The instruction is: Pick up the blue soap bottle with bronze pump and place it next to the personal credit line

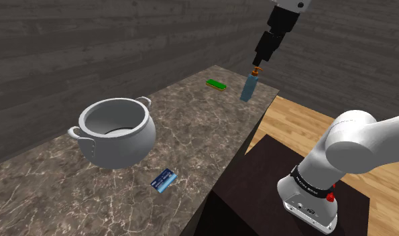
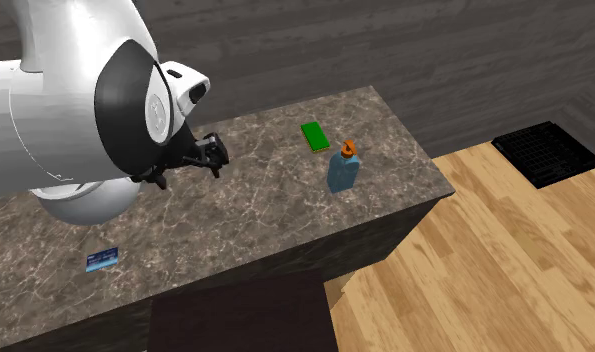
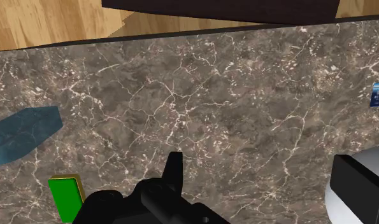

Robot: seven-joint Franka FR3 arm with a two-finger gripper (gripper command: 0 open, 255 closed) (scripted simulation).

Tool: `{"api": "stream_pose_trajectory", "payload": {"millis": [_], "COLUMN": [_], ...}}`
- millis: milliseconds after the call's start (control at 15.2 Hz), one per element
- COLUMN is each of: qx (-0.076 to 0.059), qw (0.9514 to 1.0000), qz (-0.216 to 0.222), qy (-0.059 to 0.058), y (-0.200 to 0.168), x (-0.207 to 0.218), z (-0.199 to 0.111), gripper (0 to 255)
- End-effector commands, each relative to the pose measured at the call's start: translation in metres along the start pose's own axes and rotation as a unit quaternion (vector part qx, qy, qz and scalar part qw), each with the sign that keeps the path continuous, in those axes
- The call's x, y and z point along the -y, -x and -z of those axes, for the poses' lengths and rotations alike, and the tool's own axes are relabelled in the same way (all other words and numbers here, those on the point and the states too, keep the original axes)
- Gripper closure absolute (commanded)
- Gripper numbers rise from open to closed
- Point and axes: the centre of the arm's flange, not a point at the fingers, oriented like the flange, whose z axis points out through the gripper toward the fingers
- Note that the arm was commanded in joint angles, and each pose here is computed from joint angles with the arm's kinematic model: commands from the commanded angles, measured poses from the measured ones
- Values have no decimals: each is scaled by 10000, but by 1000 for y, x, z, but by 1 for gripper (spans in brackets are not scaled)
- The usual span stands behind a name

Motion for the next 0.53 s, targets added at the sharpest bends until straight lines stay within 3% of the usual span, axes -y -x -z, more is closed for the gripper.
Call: {"api": "stream_pose_trajectory", "payload": {"millis": [0,462], "qx": [0,109], "qw": [10000,9999], "qz": [0,68], "qy": [0,16], "y": [0,-25], "x": [0,-84], "z": [0,-32], "gripper": [0,0]}}
